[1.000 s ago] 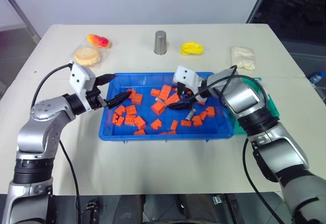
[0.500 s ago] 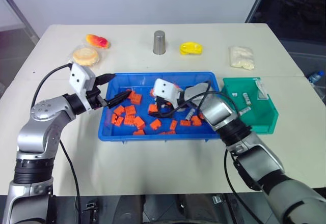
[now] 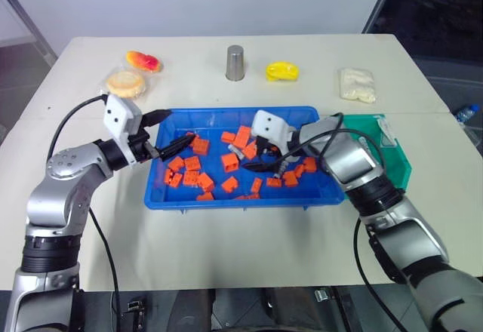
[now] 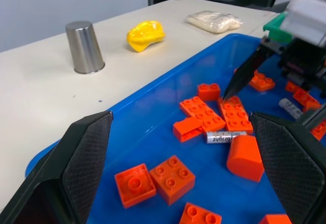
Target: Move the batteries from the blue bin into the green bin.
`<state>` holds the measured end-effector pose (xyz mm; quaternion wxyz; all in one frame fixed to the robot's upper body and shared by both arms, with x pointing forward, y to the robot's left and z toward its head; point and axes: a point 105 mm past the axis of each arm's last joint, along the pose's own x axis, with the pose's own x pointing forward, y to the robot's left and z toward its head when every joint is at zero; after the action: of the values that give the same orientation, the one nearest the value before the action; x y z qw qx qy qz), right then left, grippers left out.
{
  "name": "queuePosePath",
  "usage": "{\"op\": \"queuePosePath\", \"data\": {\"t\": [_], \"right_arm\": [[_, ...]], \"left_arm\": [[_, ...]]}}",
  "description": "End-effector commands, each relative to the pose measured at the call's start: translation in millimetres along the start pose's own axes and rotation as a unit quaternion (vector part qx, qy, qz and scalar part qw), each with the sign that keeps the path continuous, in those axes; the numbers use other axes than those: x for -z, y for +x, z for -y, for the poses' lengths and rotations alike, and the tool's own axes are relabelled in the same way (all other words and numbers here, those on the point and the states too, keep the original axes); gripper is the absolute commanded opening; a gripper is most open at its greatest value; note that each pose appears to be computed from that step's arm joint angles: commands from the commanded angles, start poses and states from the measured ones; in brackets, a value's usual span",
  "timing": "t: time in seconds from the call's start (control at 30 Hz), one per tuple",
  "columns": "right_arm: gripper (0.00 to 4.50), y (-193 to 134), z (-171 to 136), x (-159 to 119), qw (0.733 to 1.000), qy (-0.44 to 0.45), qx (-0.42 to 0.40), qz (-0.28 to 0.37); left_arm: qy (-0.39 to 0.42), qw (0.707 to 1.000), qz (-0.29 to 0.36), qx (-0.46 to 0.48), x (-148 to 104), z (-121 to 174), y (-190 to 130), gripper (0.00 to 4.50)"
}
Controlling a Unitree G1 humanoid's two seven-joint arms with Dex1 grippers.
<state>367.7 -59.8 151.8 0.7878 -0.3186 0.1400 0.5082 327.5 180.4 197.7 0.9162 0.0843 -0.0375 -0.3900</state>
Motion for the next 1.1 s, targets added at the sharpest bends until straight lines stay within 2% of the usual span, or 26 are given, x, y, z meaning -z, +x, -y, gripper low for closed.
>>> {"op": "queuePosePath", "data": {"t": [0.03,0.17,0.4,0.63,0.9,1.0,1.03,1.1], "right_arm": [[4.46,-9.3,1.3,-11.2,1.0,-0.023,0.005,0.018],[4.46,-4.6,-0.4,-2.0,1.0,-0.029,0.005,0.006],[4.46,24.9,2.9,10.5,0.998,-0.054,0.043,0.006],[4.46,30.9,-2.4,-7.2,0.997,-0.044,0.036,0.046],[4.46,24.3,-16.8,-10.7,0.998,-0.024,-0.005,0.049],[3.59,26.5,-20.8,-7.7,0.999,-0.014,-0.014,0.044],[3.18,28.1,-20.8,-5.4,0.999,-0.012,-0.015,0.04],[2.03,30.3,-20.0,-2.2,0.999,-0.009,-0.014,0.034]], "left_arm": [[0.027,0.999,0.02,0.002,-14.8,-0.2,0.5,4.5],[0.027,0.999,0.021,0.003,-15.8,-1.0,2.6,4.5],[0.027,0.999,0.025,0.005,-16.8,0.6,5.1,4.5],[0.029,0.999,0.024,-0.001,-16.7,0.7,1.0,4.5],[0.03,0.999,0.022,0.0,-15.7,0.6,1.4,4.5],[0.03,0.999,0.023,0.002,-15.7,0.8,3.4,4.5],[0.031,0.999,0.023,0.002,-15.8,0.7,4.0,4.5],[0.031,0.999,0.023,0.002,-16.1,0.5,4.6,4.5]]}}
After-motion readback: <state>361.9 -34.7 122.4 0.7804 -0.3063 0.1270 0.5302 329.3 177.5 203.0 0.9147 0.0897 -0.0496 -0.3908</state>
